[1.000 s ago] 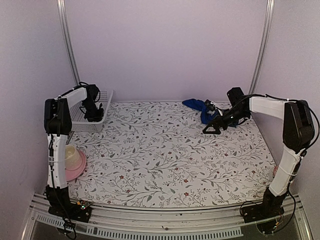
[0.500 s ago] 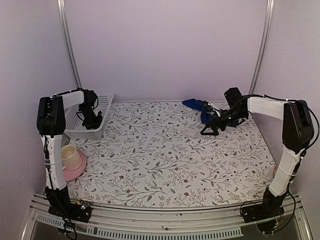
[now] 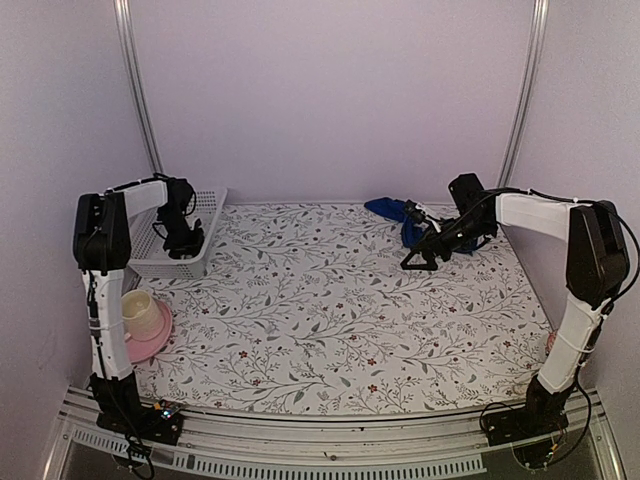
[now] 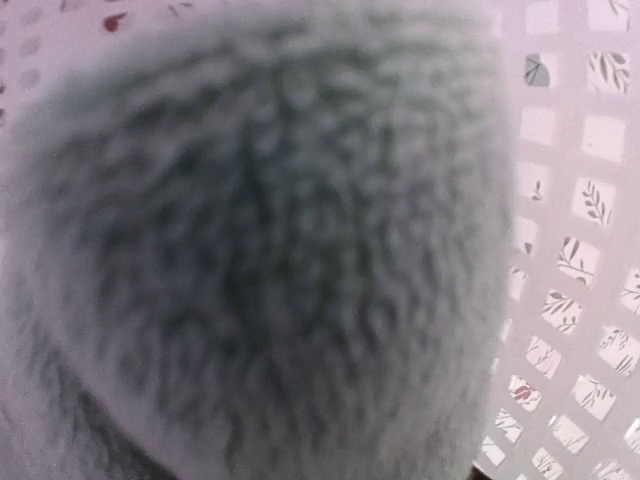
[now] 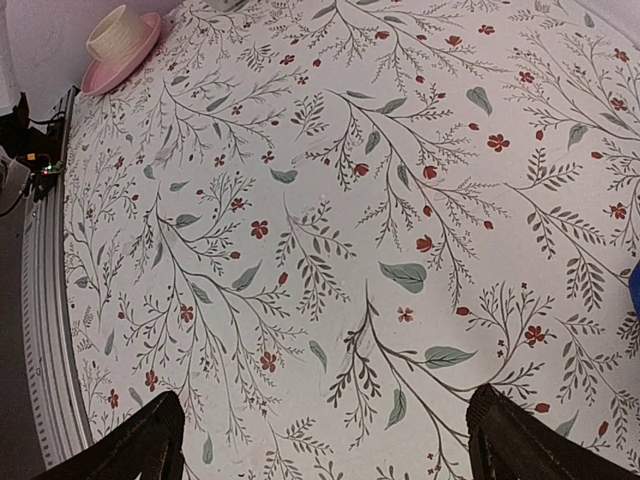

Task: Roll the towels
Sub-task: Place the towel in the storage box.

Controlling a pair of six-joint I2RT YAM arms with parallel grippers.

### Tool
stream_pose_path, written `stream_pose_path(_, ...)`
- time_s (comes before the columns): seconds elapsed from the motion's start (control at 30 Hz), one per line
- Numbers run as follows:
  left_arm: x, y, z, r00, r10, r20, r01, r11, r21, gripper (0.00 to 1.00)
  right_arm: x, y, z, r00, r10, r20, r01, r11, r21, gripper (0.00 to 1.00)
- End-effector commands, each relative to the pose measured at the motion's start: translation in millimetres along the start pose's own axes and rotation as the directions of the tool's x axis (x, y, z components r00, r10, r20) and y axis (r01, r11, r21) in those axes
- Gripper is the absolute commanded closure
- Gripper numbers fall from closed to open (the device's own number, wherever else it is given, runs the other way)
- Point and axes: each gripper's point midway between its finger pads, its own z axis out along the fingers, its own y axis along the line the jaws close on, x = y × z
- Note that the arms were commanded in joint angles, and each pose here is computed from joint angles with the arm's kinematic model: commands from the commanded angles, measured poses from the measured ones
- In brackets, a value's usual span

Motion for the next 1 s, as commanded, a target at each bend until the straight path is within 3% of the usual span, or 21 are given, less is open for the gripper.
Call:
stream_pose_path(0.0, -18, 12, -41, 0.994, -0.013, 0.110, 0.020, 0.998, -0.054, 0.51, -7, 8, -7, 0.999, -0.035, 0.019, 0.035, 0.999, 0.002, 0.01)
stream_pose_path(0.37, -14, 18, -48, 0.992, -0.016, 0.122, 0.025, 0.996, -0.080, 0.46, -9, 11, -9, 0.999, -0.040, 0.024, 0.040, 0.999, -0.001, 0.01)
stream_pose_path(0.73, -9, -1, -23, 0.994, -0.018, 0.104, 0.015, 0.999, 0.030, 0.48, -13, 13, -14, 0.998, -0.051, 0.034, 0.051, 0.999, 0.007, 0.01)
stream_pose_path(0.87, -6, -1, -19, 0.996, -0.013, 0.091, 0.011, 1.000, 0.027, 0.44, -13, 13, -14, 0.998, -0.053, 0.034, 0.053, 0.999, 0.006, 0.01)
stream_pose_path(0.97, -4, 3, -21, 0.995, -0.016, 0.099, 0.015, 1.000, 0.006, 0.36, -14, 14, -14, 0.998, -0.054, 0.037, 0.054, 0.999, 0.002, 0.01)
